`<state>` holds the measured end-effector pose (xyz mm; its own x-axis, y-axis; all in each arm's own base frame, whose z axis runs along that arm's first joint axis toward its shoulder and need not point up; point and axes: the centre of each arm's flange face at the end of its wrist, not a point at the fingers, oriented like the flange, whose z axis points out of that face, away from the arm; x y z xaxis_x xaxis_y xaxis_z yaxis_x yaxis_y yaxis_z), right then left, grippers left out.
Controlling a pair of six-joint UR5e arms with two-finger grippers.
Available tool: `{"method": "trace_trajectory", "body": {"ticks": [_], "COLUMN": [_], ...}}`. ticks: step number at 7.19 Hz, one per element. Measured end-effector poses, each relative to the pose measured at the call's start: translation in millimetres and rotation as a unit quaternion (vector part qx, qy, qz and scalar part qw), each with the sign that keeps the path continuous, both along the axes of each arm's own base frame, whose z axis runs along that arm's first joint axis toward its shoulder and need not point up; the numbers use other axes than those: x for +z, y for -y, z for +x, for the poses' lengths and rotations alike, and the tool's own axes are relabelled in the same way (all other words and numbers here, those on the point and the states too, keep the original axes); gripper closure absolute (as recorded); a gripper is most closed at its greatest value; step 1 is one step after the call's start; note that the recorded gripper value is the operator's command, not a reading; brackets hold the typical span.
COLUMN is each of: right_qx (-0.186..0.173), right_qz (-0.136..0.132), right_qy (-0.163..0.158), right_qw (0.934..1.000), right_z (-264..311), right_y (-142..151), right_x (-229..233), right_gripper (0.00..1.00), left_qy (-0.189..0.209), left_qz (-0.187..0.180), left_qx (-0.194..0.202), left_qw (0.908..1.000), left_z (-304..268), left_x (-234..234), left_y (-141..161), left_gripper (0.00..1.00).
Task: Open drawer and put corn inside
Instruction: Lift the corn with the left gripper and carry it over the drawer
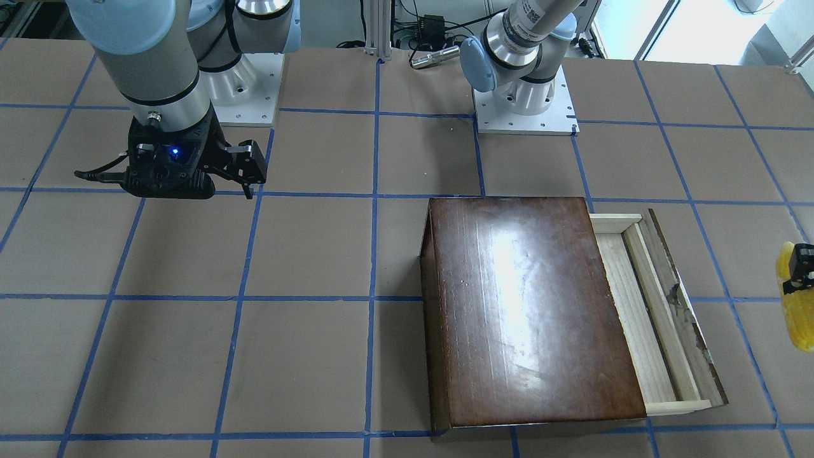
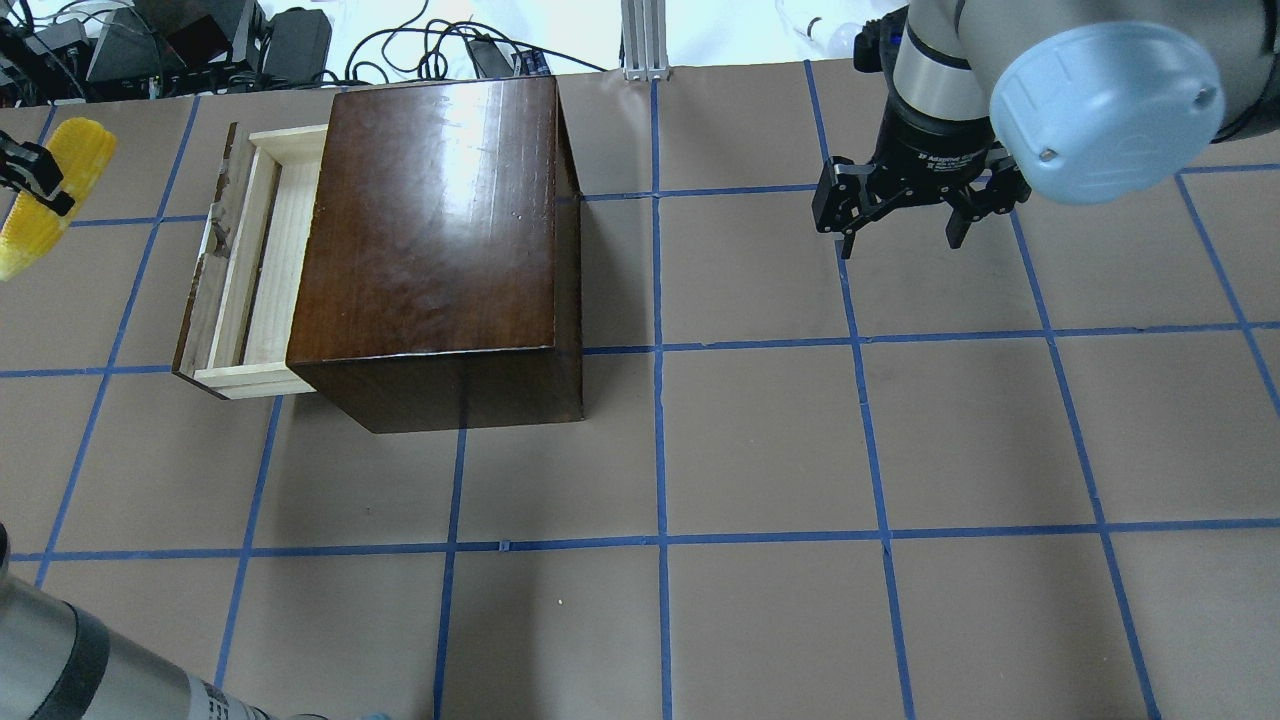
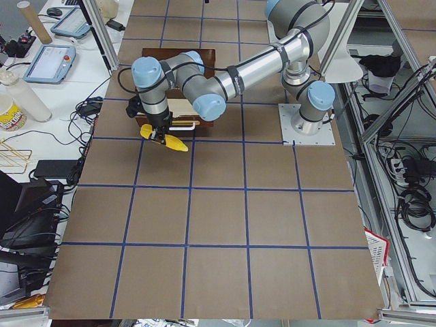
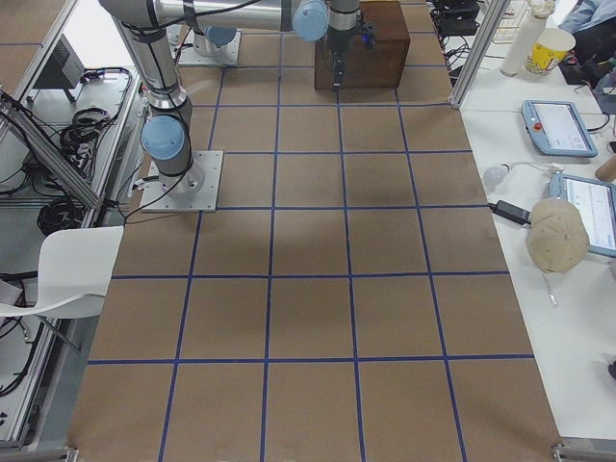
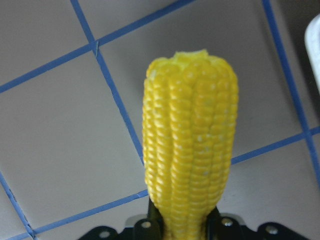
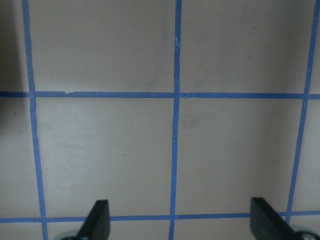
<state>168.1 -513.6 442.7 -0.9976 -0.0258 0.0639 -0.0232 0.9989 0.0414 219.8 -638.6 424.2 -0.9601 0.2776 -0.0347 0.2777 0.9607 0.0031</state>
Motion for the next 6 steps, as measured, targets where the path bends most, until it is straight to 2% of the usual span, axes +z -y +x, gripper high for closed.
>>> {"method": "trace_trajectory", "body": {"ticks": [3, 5, 6], "right_qx": [0.0, 0.0, 0.0], "right_qz": [0.0, 0.0, 0.0], "right_qy": [0.0, 0.0, 0.0], "right_qw": [1.0, 1.0, 1.0], "right_z": [0, 0, 0], "right_y": [0, 0, 0], "right_x": [0, 0, 0], "right_gripper": [0.0, 0.0, 0.0], "left_qy": [-0.038, -0.057, -0.061], "left_qz": [0.003, 0.015, 0.026], "left_qx": [0.106, 0.157, 0.17], "left_qw": [0.9937, 0.9859, 0.9832], "left_z": [-79, -118, -133], "left_x": [31, 18, 6], "left_y": [8, 19, 22], "left_gripper": [1.0, 1.0, 1.0]}}
